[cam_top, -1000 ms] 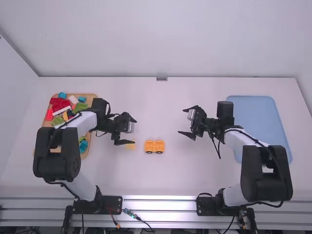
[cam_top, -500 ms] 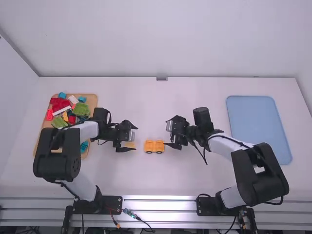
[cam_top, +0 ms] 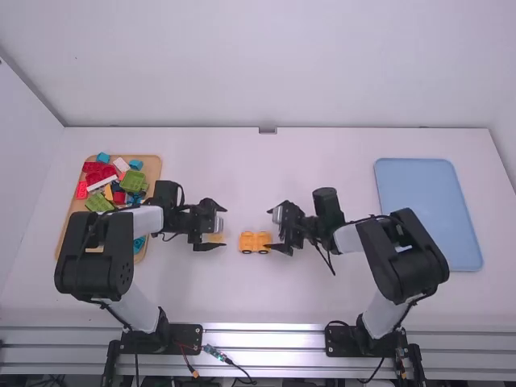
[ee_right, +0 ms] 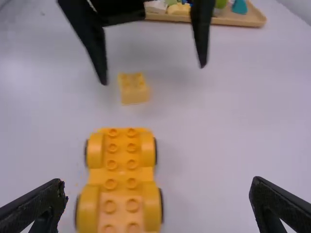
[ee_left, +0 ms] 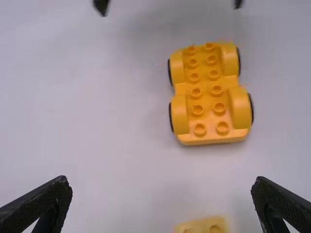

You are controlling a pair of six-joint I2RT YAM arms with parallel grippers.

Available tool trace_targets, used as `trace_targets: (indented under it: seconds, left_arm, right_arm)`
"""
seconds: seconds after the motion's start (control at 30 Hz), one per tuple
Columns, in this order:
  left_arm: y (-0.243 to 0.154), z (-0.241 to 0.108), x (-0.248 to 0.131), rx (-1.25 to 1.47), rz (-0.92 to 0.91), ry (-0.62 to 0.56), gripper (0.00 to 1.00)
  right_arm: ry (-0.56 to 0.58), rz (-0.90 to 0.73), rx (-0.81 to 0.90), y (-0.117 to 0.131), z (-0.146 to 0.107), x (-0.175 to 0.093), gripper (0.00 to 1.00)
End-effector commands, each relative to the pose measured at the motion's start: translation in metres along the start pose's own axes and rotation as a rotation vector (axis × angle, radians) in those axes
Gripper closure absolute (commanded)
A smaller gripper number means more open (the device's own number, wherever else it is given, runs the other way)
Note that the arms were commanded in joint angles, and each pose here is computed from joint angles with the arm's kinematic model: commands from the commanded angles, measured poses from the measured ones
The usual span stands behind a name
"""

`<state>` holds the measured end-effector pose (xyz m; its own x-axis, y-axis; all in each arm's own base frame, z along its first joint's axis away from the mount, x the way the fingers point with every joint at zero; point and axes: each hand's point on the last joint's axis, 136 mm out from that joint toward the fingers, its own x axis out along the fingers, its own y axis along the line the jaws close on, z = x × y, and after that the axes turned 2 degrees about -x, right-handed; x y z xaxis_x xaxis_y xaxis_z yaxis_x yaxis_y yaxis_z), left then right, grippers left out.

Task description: Assemble lego blocks to make yellow taxi

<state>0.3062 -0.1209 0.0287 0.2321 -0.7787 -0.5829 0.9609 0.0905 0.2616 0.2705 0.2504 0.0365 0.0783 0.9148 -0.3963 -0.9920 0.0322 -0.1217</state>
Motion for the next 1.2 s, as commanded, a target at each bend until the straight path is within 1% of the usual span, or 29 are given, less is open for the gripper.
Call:
trace_targets:
  seconds: [0.0,0.17,0.2,0.23,0.33,0.47,0.53,0.63,0.77,0.83,0.93,1.0,1.17]
  left_arm:
    - [0.001,0.003,-0.003,-0.083,0.015,0.006,0.01]
    - [0.004,0.003,-0.003,-0.099,0.024,0.006,0.01]
    - [0.004,0.003,-0.003,-0.100,0.024,0.006,0.01]
    - [0.004,0.003,-0.003,-0.100,0.023,0.005,0.01]
    - [0.004,0.003,-0.003,-0.099,0.023,0.006,0.01]
    - [0.002,0.003,-0.002,-0.092,0.021,0.006,0.01]
    - [-0.001,0.001,-0.001,-0.070,0.019,0.005,0.01]
    - [-0.007,-0.001,0.001,-0.021,0.022,0.002,0.01]
    - [-0.007,-0.005,0.003,-0.025,0.055,-0.002,0.01]
    - [-0.005,-0.006,0.004,-0.036,0.083,-0.007,0.01]
    - [-0.007,-0.007,0.005,-0.028,0.088,-0.005,0.01]
    - [-0.009,-0.007,0.005,-0.038,0.089,-0.009,0.01]
    - [-0.009,-0.007,0.005,-0.043,0.087,-0.009,0.01]
  right_arm:
    - [-0.028,0.056,0.059,0.013,0.001,0.001,0.01]
    - [-0.005,0.092,0.063,0.033,-0.003,0.009,0.01]
    - [0.008,0.086,0.053,0.035,-0.006,0.011,0.01]
    - [0.045,0.056,0.027,0.038,-0.013,0.014,0.01]
    - [0.074,0.020,-0.010,0.040,-0.018,0.017,0.01]
    - [0.102,-0.116,0.035,0.028,-0.018,0.021,0.01]
    - [0.116,-0.144,0.037,0.026,-0.019,0.023,0.00]
    - [0.126,-0.119,-0.002,0.030,-0.018,0.027,0.01]
    - [0.144,-0.103,0.020,0.024,-0.019,0.033,0.01]
    - [0.159,-0.080,0.023,0.023,-0.025,0.039,0.01]
    - [0.137,-0.036,-0.002,0.027,-0.027,0.045,0.01]
    - [0.098,0.003,0.003,0.029,-0.029,0.053,0.01]
    - [0.043,0.046,0.019,0.029,-0.032,0.055,0.01]
